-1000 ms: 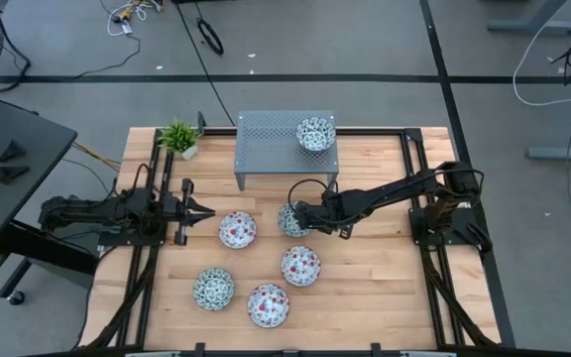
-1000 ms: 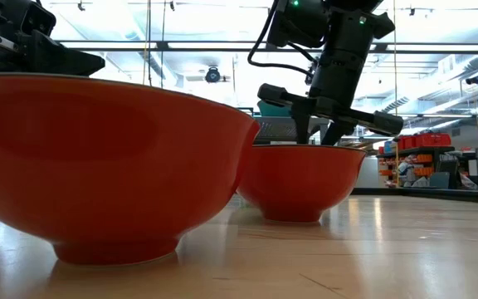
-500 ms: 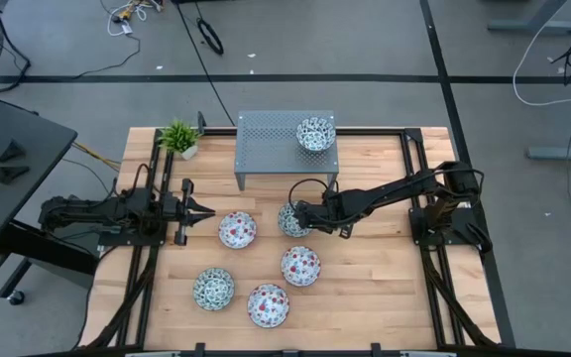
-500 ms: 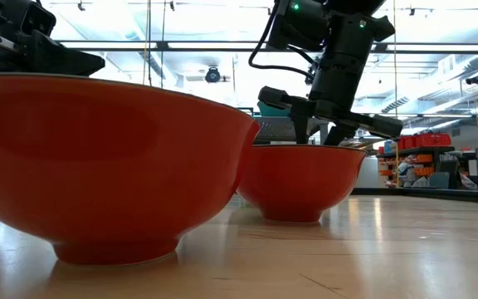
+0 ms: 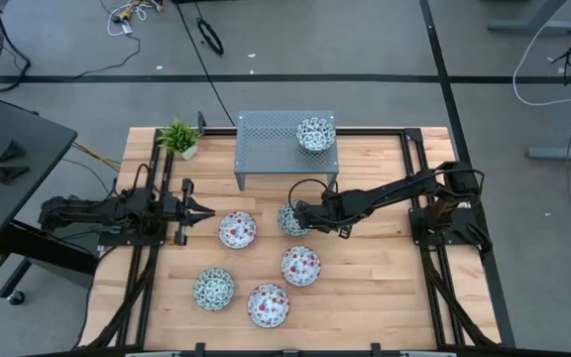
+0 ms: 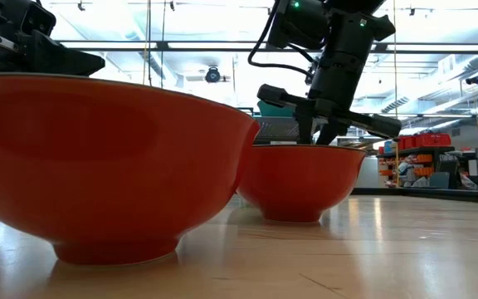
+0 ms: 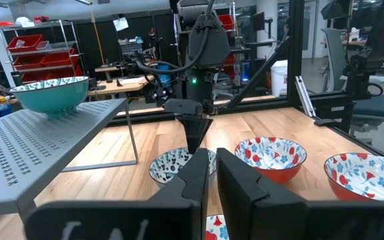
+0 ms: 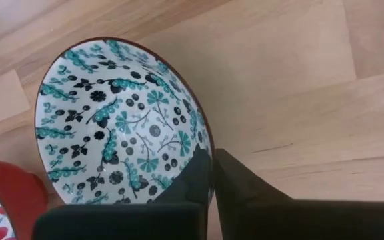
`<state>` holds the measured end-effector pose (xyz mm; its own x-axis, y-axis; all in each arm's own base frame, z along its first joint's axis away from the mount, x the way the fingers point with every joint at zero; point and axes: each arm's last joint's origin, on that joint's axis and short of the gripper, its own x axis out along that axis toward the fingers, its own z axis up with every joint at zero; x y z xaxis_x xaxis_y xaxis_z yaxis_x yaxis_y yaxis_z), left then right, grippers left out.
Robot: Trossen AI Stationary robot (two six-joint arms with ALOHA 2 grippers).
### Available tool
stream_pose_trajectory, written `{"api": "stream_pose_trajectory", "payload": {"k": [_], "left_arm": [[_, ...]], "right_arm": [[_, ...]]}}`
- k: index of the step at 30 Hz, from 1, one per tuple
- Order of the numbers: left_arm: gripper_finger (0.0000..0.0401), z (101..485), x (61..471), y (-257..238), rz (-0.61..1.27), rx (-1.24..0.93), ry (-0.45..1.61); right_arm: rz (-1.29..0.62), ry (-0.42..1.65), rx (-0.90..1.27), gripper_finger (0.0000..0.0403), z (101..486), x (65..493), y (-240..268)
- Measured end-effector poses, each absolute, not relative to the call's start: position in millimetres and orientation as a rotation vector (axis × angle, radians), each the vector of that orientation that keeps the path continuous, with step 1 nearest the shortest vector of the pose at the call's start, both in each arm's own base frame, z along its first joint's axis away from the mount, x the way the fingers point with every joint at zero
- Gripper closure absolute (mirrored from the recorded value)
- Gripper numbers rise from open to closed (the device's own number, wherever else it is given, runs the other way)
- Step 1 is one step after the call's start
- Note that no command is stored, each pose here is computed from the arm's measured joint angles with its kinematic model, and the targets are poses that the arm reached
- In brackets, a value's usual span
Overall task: Pick & Place Mini bowls
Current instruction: Stack the top blue and white patterned bowl on top of the other blue and white patterned bowl on the shelf
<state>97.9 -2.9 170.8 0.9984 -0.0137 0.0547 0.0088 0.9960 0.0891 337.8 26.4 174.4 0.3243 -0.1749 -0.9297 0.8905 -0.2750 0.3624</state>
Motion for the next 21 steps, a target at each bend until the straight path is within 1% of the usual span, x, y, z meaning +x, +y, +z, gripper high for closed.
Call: {"api": "stream_pose_trajectory", "payload": {"k": [15,21], "left_arm": [[0.0364,171,98,-3,-0.012,0.089,-0.055],[0.0364,171,98,-3,-0.012,0.089,-0.055]], "right_arm": [[-1.164,0.717,1.44,0.0401,175,339,26],[-1.121,0.687,1.4,0.0403,185,337,25]]}}
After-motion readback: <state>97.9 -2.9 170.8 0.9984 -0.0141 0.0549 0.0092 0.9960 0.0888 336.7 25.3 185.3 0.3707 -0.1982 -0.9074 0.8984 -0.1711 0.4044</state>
